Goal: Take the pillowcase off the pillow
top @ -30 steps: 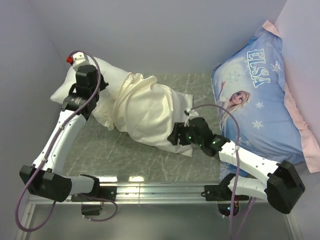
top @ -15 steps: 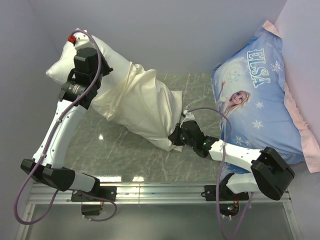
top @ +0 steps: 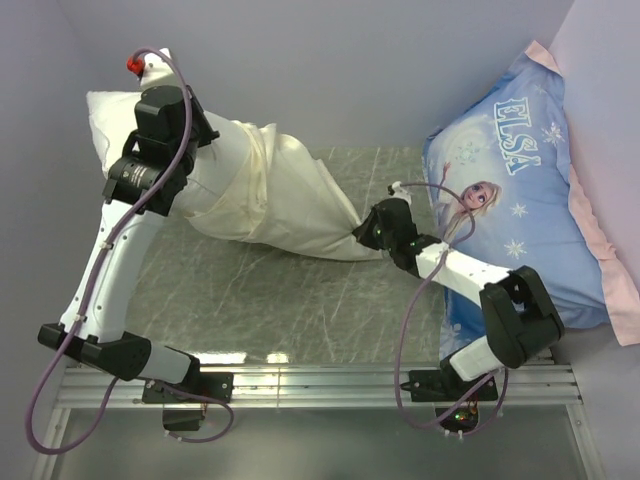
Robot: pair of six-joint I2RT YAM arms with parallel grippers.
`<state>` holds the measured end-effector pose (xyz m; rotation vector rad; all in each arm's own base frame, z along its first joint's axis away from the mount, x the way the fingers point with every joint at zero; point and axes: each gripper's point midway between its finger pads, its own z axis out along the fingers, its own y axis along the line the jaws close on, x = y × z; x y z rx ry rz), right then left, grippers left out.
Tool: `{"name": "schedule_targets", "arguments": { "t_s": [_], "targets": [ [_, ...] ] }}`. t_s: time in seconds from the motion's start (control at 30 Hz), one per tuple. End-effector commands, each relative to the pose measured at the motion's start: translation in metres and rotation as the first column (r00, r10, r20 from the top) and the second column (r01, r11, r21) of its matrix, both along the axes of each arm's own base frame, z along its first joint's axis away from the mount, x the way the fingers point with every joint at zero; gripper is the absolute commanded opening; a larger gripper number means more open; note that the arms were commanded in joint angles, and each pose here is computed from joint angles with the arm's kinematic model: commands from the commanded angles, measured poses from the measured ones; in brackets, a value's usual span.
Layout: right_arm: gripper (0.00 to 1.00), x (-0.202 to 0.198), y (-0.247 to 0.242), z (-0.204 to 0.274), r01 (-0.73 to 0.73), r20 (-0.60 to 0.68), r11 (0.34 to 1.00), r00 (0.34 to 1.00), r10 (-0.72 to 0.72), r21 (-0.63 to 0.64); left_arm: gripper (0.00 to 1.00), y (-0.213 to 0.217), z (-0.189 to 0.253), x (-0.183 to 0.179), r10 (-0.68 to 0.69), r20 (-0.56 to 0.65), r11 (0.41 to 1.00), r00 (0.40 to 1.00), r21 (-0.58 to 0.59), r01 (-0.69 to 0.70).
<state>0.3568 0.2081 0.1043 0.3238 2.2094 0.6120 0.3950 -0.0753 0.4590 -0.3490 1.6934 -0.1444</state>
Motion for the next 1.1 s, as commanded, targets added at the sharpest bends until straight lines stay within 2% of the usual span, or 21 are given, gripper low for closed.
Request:
{"name": "schedule_targets", "arguments": {
  "t_s": [0.0, 0.23, 0.57, 0.67, 0.7, 0.77, 0.8, 0.9, 0.97, 1.07],
  "targets": [
    [0.0, 0.016, -0.039, -0.019, 0.121, -0.084, 0.984, 0.988, -0.132, -0.132, 0.0, 0.052, 0.142, -0.06, 0.17, 0.412, 0.983, 0.895, -0.137, -0.124],
    [0.0, 0.054, -0.085, -0.025, 0.228, -0.117, 0.967, 0.963, -0.242, -0.115, 0.0, 0.069, 0.14, -0.076, 0.195, 0.408, 0.979, 0.892, -0.134, -0.152],
    [0.0, 0.102, -0.136, 0.012, 0.329, -0.085, 0.939, 0.938, -0.337, -0.098, 0.0, 0.101, 0.109, -0.084, 0.231, 0.366, 0.969, 0.902, -0.167, -0.18],
    [0.0, 0.103, -0.124, 0.024, 0.283, -0.064, 0.956, 0.955, -0.288, -0.078, 0.0, 0.087, 0.079, -0.079, 0.173, 0.326, 0.973, 0.929, -0.203, -0.11],
    [0.0, 0.101, -0.121, 0.026, 0.275, -0.055, 0.958, 0.958, -0.28, -0.079, 0.0, 0.082, 0.039, -0.066, 0.156, 0.255, 0.974, 0.954, -0.203, -0.105],
    [0.0, 0.095, -0.117, 0.026, 0.276, -0.035, 0.956, 0.959, -0.281, -0.101, 0.01, 0.073, 0.009, -0.062, 0.128, 0.228, 0.966, 0.965, -0.251, -0.069],
    [0.0, 0.094, -0.118, 0.026, 0.279, -0.03, 0.955, 0.959, -0.283, -0.104, 0.0, 0.071, -0.032, -0.053, 0.127, 0.147, 0.965, 0.981, -0.249, -0.088],
    [0.0, 0.092, -0.121, 0.016, 0.28, -0.049, 0.952, 0.957, -0.287, -0.127, 0.0, 0.074, -0.078, -0.051, 0.154, 0.085, 0.956, 0.984, -0.265, -0.127],
    [0.0, 0.094, -0.118, 0.017, 0.266, -0.042, 0.957, 0.961, -0.272, -0.114, 0.0, 0.078, -0.094, -0.053, 0.183, 0.054, 0.95, 0.982, -0.268, -0.163],
    [0.0, 0.099, -0.109, 0.03, 0.233, -0.027, 0.968, 0.971, -0.236, -0.089, 0.01, 0.071, -0.118, -0.053, 0.15, -0.004, 0.947, 0.989, -0.286, -0.144]
  ]
}}
